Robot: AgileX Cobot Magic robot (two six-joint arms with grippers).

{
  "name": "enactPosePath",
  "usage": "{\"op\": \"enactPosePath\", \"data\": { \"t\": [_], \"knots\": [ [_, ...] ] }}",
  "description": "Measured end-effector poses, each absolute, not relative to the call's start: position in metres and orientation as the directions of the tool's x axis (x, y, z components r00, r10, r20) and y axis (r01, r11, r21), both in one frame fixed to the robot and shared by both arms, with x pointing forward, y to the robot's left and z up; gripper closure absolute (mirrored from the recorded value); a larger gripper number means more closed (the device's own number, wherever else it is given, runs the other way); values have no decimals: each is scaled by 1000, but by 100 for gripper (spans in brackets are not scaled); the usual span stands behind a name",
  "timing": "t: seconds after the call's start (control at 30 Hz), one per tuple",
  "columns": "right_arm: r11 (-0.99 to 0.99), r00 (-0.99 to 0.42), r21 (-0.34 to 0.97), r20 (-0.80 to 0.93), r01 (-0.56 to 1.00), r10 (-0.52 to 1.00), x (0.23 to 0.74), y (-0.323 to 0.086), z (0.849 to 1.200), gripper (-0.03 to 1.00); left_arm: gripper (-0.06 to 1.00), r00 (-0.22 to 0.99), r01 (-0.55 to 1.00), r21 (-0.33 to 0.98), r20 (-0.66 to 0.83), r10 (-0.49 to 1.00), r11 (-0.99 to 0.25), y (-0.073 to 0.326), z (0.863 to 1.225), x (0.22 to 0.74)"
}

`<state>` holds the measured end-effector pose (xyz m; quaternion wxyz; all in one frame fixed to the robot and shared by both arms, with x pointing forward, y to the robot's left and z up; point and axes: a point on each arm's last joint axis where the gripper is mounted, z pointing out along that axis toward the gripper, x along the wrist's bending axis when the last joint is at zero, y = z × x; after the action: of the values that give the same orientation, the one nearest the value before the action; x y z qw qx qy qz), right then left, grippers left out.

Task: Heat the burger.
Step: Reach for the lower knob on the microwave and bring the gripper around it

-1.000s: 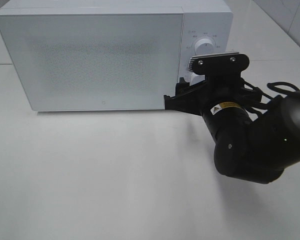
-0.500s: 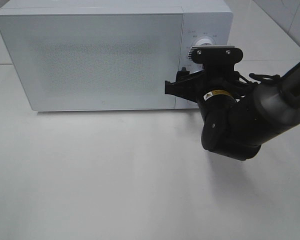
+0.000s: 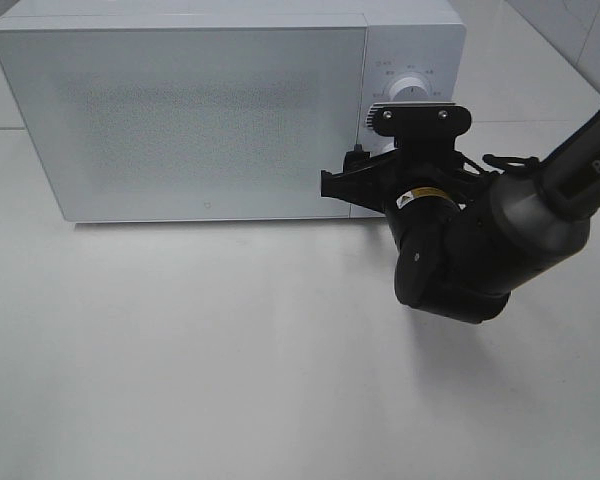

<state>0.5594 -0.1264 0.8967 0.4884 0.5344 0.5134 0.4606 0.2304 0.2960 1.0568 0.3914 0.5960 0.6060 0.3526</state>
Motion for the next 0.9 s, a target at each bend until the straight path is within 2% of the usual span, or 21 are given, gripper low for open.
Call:
{"op": "enactPosePath", "data": {
  "t": [0.1,0.13,0.17,0.2,0.23,0.27,0.63,0.87,0.9],
  "knots": [
    [7,43,996,-11,91,999,559,-126,897,30,-4,17,446,894,-54,998,41,296,1057,230],
    [6,46,996,-10,89,999,559,-126,898,37,-4,17,446,894,-54,998,41,296,1057,230],
    [6,46,996,-10,89,999,559,-126,898,37,-4,17,446,894,-54,998,41,296,1057,230],
    [-3,67,996,-3,91,998,559,-128,897,47,-4,17,446,894,-54,998,41,296,1057,230],
    [-3,67,996,-3,91,998,559,-128,897,47,-4,17,446,894,-54,998,41,296,1057,230],
    [-9,79,996,1,92,997,559,-129,897,53,-4,17,446,894,-54,998,41,296,1057,230],
    [-36,82,995,29,88,996,559,-129,897,53,-4,17,446,894,-54,998,41,296,1057,230],
    [-157,88,985,150,78,985,559,-129,897,53,-4,17,446,894,-54,998,41,296,1057,230],
    [-243,90,967,236,74,967,558,-129,897,53,-4,17,446,894,-54,998,41,296,1057,230]
  ]
}}
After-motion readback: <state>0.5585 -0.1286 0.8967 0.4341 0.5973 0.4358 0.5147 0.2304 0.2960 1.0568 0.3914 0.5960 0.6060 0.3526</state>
